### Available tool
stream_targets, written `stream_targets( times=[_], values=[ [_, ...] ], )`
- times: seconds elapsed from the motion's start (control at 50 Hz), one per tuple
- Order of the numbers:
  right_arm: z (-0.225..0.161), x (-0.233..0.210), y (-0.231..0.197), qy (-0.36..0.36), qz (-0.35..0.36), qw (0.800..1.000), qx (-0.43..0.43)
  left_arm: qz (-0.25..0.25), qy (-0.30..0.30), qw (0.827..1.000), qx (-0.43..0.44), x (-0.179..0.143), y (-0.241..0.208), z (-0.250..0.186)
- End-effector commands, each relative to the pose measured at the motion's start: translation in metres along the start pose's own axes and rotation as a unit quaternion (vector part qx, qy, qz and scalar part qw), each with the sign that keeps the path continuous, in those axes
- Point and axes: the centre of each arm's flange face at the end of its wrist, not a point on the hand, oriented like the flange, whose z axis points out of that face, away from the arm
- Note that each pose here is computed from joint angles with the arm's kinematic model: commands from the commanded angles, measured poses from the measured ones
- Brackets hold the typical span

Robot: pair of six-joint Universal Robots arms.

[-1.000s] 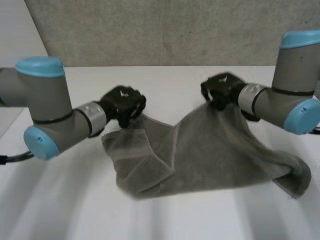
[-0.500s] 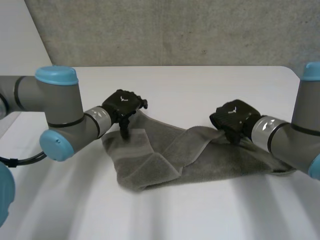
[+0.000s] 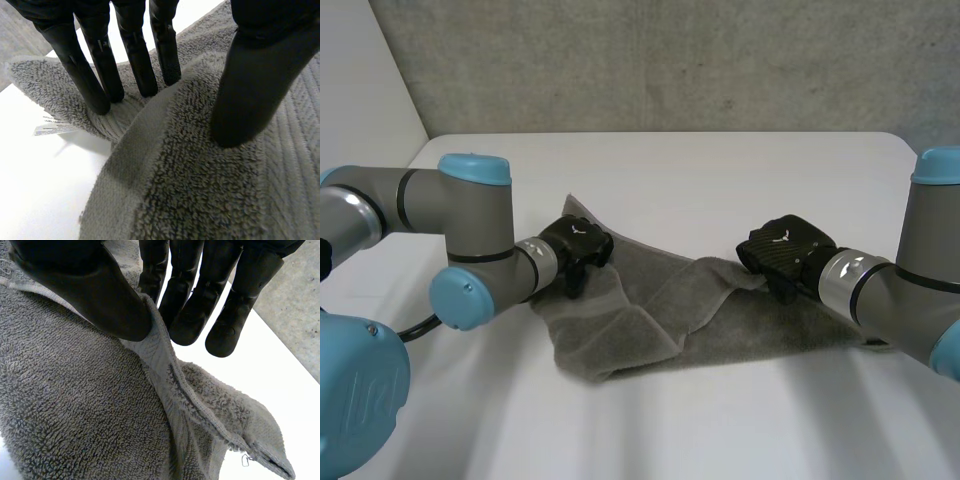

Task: Fold the towel.

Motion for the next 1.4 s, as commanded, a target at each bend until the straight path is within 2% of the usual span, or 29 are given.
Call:
stream_targets(
  times=[0.02, 0.2, 0.36, 0.42, 0.46, 0.52, 0.56, 0.58, 0.62, 0.64, 0.68, 0.7, 0.74, 0.76, 0.8, 0.84, 0.86, 0.9, 0.92, 0.96, 0.98, 1.02, 1.04, 1.08, 1.2, 1.24, 1.32, 1.36, 1.4],
  values=[
    [0.001, 0.000, 0.000, 0.000, 0.000, 1.000, 0.000, 0.001, -0.002, 1.000, 0.003, -0.002, -0.003, -0.003],
    [0.000, 0.004, -0.004, 0.007, -0.003, 1.000, 0.005, 0.000, -0.007, 1.000, 0.006, -0.005, -0.012, -0.009],
    [-0.001, 0.018, -0.021, 0.031, -0.014, 0.999, 0.028, -0.005, -0.034, 0.998, 0.052, -0.024, -0.047, -0.034],
    [0.003, 0.027, -0.034, 0.040, -0.022, 0.998, 0.042, -0.014, -0.057, 0.995, 0.087, -0.036, -0.063, -0.040],
    [0.014, 0.042, -0.042, 0.056, -0.032, 0.997, 0.050, -0.015, -0.093, 0.985, 0.147, -0.054, -0.087, -0.040],
    [0.029, 0.050, -0.044, 0.071, -0.046, 0.995, 0.051, -0.016, -0.122, 0.976, 0.180, -0.067, -0.102, -0.040],
    [0.045, 0.089, -0.071, 0.169, -0.077, 0.980, 0.074, -0.026, -0.187, 0.954, 0.231, -0.093, -0.129, -0.044],
    [0.045, 0.089, -0.071, 0.170, -0.077, 0.980, 0.074, -0.026, -0.188, 0.954, 0.231, -0.094, -0.130, -0.044],
    [0.036, 0.131, -0.116, 0.287, -0.082, 0.944, 0.139, -0.052, -0.241, 0.923, 0.296, -0.116, -0.166, -0.063],
    [0.036, 0.131, -0.116, 0.288, -0.082, 0.944, 0.139, -0.052, -0.241, 0.923, 0.296, -0.117, -0.166, -0.063],
    [0.025, 0.147, -0.156, 0.344, -0.076, 0.905, 0.239, -0.113, -0.265, 0.879, 0.379, -0.138, -0.199, -0.092],
    [0.025, 0.147, -0.157, 0.344, -0.076, 0.905, 0.240, -0.114, -0.265, 0.879, 0.379, -0.138, -0.200, -0.092],
    [0.017, 0.152, -0.171, 0.356, -0.045, 0.884, 0.299, -0.178, -0.271, 0.832, 0.450, -0.167, -0.217, -0.118],
    [0.017, 0.152, -0.171, 0.356, -0.045, 0.884, 0.299, -0.179, -0.271, 0.832, 0.450, -0.167, -0.217, -0.119],
    [-0.001, 0.143, -0.182, 0.340, -0.031, 0.884, 0.318, -0.219, -0.256, 0.808, 0.483, -0.182, -0.222, -0.131],
    [-0.007, 0.139, -0.180, 0.325, -0.034, 0.893, 0.310, -0.234, -0.250, 0.806, 0.483, -0.185, -0.219, -0.130],
    [-0.007, 0.139, -0.180, 0.325, -0.034, 0.893, 0.310, -0.234, -0.250, 0.806, 0.483, -0.185, -0.219, -0.130],
    [0.004, 0.116, -0.160, 0.258, -0.037, 0.925, 0.277, -0.247, -0.237, 0.830, 0.440, -0.180, -0.202, -0.113],
    [0.004, 0.116, -0.160, 0.258, -0.037, 0.925, 0.276, -0.247, -0.237, 0.830, 0.440, -0.180, -0.202, -0.113],
    [0.012, 0.096, -0.141, 0.201, -0.034, 0.948, 0.245, -0.266, -0.210, 0.867, 0.365, -0.168, -0.172, -0.090],
    [0.012, 0.096, -0.141, 0.200, -0.034, 0.948, 0.245, -0.266, -0.210, 0.867, 0.365, -0.168, -0.172, -0.090],
    [0.017, 0.078, -0.121, 0.157, -0.032, 0.966, 0.202, -0.282, -0.185, 0.892, 0.300, -0.163, -0.137, -0.068],
    [0.017, 0.078, -0.121, 0.157, -0.032, 0.966, 0.202, -0.283, -0.185, 0.892, 0.300, -0.163, -0.137, -0.068],
    [0.018, 0.060, -0.100, 0.112, -0.040, 0.982, 0.149, -0.302, -0.168, 0.909, 0.235, -0.158, -0.098, -0.053],
    [0.021, 0.037, -0.063, 0.060, -0.062, 0.994, 0.064, -0.304, -0.176, 0.920, 0.172, -0.164, -0.049, -0.050],
    [0.020, 0.025, -0.041, 0.034, -0.079, 0.996, 0.020, -0.274, -0.183, 0.934, 0.141, -0.163, -0.021, -0.054],
    [0.019, 0.013, -0.023, 0.012, -0.085, 0.996, -0.007, -0.221, -0.181, 0.950, 0.128, -0.156, -0.004, -0.063],
    [0.018, 0.004, -0.012, -0.001, -0.081, 0.996, -0.022, -0.161, -0.166, 0.965, 0.126, -0.139, 0.007, -0.070],
    [0.018, 0.000, -0.008, -0.007, -0.078, 0.997, -0.027, -0.127, -0.160, 0.970, 0.128, -0.129, 0.012, -0.074]
  ],
)
